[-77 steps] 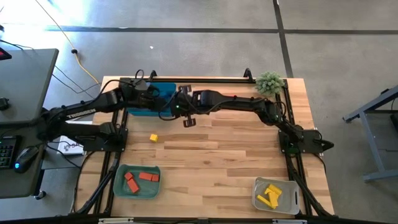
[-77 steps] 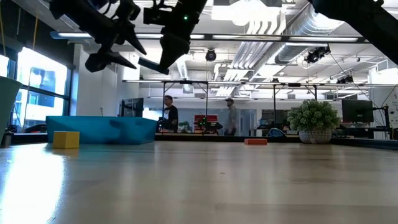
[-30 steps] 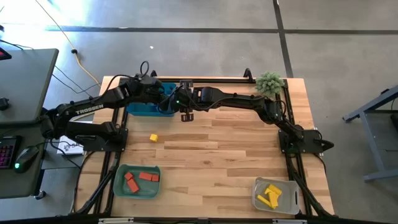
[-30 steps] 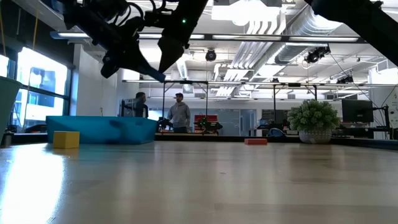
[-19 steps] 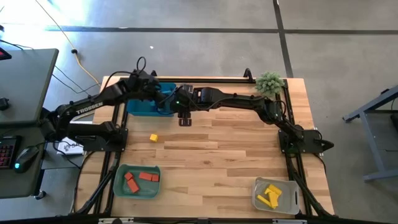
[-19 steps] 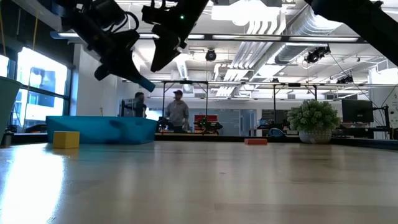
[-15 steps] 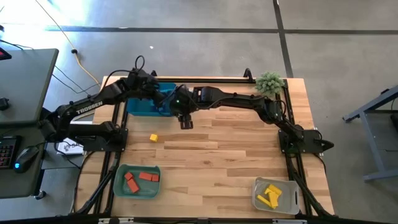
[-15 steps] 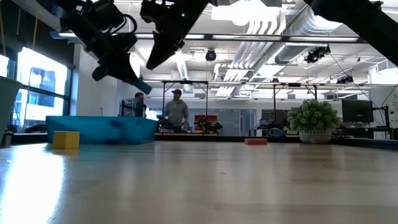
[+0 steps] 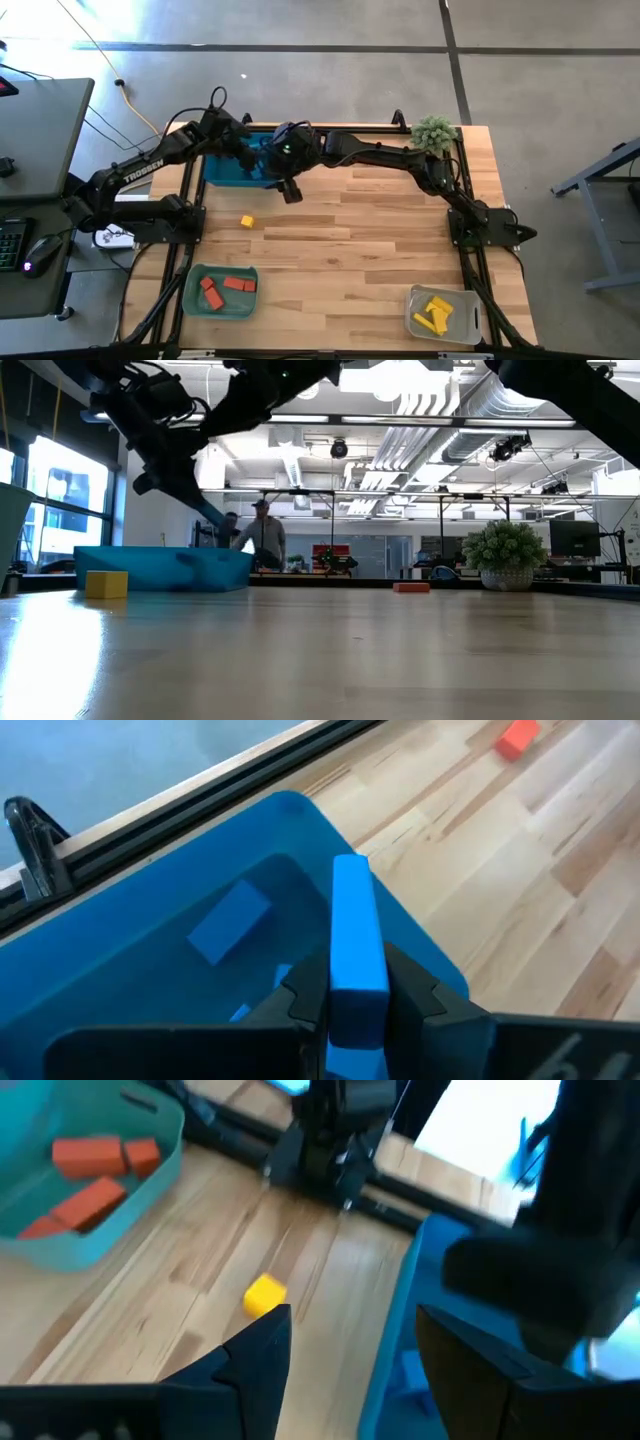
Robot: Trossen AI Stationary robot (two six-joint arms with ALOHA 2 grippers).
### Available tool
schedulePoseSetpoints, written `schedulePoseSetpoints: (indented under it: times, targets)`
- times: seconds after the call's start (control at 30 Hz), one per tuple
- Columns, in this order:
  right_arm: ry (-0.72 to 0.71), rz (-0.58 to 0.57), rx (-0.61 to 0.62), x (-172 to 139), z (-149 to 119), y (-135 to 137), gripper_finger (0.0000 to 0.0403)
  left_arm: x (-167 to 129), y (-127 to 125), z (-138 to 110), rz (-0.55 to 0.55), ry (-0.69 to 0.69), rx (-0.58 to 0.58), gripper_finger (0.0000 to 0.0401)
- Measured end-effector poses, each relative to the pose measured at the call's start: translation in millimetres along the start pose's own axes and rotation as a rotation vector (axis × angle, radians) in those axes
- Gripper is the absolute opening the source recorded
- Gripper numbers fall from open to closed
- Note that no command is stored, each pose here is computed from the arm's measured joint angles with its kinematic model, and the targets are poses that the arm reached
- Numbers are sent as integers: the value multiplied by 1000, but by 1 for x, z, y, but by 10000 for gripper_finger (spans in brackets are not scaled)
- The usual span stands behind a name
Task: Sort & place blocks by color
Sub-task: Put the blue block into the blue bin, then put the orange block into the green bin
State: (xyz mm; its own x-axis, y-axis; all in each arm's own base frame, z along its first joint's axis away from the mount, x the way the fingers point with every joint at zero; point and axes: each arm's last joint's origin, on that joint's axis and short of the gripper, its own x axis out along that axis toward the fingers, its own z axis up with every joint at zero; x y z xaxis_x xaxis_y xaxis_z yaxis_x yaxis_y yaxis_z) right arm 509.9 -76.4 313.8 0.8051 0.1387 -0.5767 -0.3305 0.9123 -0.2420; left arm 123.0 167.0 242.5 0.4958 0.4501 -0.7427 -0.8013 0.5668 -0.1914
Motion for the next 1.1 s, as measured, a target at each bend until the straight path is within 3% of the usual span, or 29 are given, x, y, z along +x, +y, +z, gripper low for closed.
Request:
schedulePoseSetpoints:
  times: [0.2, 0.37, 0.63, 1.1]
  targets:
    - [-18, -23, -6, 0, 2, -1, 199, 14, 2, -3, 8, 78, 3, 35]
    - [37, -111, 53, 0, -1, -4, 199, 28, 5, -6, 15, 149, 22, 35]
    - [226, -185, 102, -4, -18, -8, 199, 40, 7, -7, 18, 181, 20, 49]
    - [531, -131, 218, -28, -67, -34, 199, 42, 9, -6, 104, 168, 33, 118]
